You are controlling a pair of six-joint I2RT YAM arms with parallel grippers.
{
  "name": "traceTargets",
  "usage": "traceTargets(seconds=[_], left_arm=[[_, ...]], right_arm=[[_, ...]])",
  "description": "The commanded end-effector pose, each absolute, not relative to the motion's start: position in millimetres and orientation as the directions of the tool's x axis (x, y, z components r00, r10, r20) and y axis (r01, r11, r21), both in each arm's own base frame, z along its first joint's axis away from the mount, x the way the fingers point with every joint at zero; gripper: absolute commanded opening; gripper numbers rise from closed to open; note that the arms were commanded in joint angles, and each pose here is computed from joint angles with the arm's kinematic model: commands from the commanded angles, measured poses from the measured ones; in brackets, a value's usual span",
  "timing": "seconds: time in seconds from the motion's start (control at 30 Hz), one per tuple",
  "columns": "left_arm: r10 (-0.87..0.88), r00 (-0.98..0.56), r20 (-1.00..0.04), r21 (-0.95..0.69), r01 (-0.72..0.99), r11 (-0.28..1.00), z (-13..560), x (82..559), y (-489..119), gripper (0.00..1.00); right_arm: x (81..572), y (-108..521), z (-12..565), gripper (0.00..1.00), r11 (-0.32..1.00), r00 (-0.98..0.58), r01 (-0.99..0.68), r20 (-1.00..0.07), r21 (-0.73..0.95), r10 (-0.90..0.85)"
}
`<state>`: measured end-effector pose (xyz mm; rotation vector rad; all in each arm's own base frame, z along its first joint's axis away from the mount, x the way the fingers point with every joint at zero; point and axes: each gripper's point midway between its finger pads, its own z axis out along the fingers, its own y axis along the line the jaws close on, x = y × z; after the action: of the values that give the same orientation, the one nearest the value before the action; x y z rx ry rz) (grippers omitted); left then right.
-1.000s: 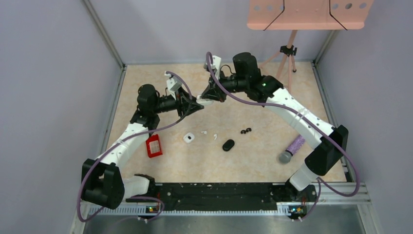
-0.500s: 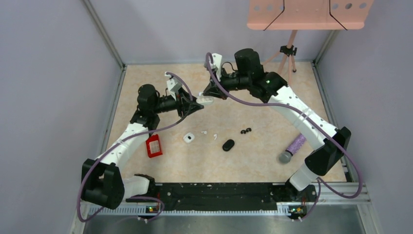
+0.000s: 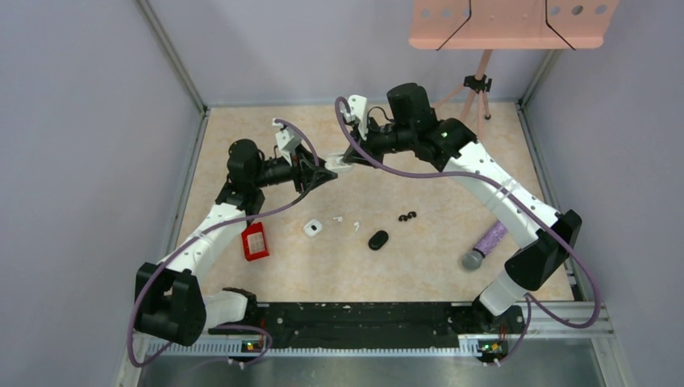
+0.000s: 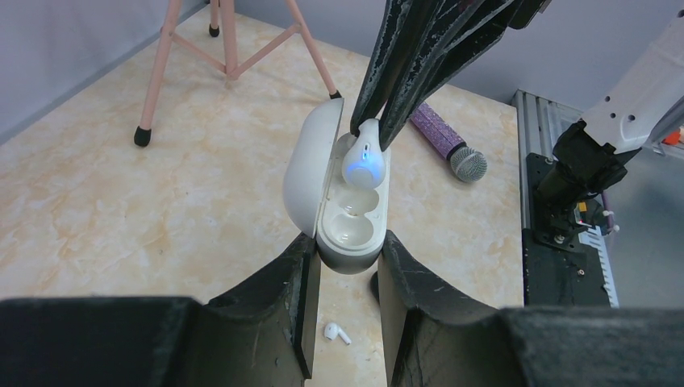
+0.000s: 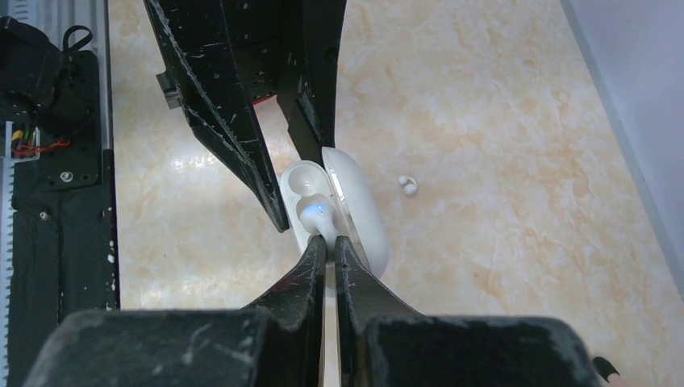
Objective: Insert the wireless bluetooth earbuds into the charging case
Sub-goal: Place the earbud in the charging case.
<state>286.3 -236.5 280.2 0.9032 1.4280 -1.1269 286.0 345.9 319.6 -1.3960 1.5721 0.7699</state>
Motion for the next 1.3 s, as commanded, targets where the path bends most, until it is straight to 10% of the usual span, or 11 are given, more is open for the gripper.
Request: traceTargets(seconds=[0.0, 1.27], left_arm=[[-0.072, -0.062, -0.995, -0.079, 0.962, 0.261, 307.3, 282.5, -236.8, 0.00], [-0.086, -0.080, -0.993, -0.100, 0.956, 0.274, 308.8, 287.8, -237.4, 0.00]], right_arm=[[285.7, 342.1, 343.5, 0.00, 0.188, 0.066, -0.970, -0.908, -0.155, -0.413], [283.5, 328.6, 329.7, 0.00, 0.182, 0.040, -0.974, -0.889, -0.137, -0.457]])
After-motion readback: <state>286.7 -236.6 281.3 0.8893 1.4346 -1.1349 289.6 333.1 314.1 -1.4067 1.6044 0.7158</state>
